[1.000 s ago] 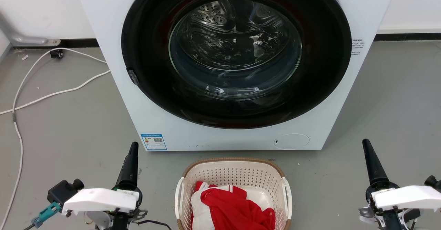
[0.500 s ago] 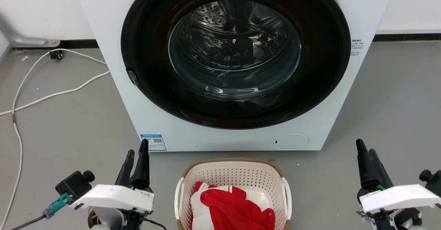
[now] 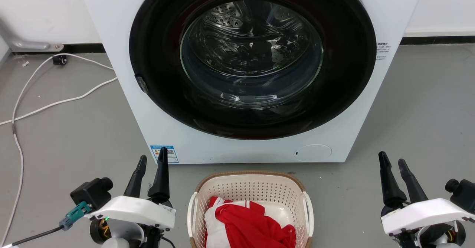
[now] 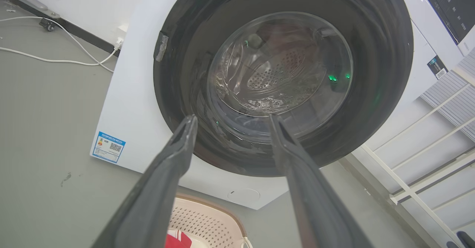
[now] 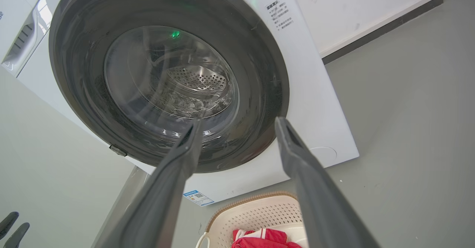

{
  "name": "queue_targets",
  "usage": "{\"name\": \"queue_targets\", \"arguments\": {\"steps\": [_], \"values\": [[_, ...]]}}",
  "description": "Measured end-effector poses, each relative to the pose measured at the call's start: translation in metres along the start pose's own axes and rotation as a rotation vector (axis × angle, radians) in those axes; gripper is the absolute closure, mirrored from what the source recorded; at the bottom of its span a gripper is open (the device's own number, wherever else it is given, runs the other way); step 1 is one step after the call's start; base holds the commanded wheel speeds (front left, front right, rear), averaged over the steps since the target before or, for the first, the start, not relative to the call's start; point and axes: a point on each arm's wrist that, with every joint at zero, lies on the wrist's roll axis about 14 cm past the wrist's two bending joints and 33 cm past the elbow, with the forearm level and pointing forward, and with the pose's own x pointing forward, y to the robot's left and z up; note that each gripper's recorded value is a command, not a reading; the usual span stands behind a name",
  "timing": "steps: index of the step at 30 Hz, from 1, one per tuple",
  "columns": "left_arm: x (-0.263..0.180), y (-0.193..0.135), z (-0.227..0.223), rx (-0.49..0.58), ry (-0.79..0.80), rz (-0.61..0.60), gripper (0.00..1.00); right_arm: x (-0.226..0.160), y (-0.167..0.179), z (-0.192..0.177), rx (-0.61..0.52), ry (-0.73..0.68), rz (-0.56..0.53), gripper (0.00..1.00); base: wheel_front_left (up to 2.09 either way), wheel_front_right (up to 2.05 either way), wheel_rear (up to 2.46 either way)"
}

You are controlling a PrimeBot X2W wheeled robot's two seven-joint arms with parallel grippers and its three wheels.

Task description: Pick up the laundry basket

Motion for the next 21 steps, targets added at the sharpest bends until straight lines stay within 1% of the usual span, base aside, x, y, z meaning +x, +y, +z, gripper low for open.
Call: {"name": "queue_targets", "arguments": {"steps": [13,21], "values": [[0.0011,-0.0027,-0.0014,0.146,-0.008,-0.009,0.00,-0.0015,0.0035,-0.0020,-0.174,0.017,0.016,0.00,0.00,0.00,0.00],[0.0031,-0.0060,-0.0014,0.231,-0.016,-0.021,0.00,-0.0023,0.0075,-0.0008,-0.263,0.012,0.030,0.00,0.00,0.00,0.00]]}}
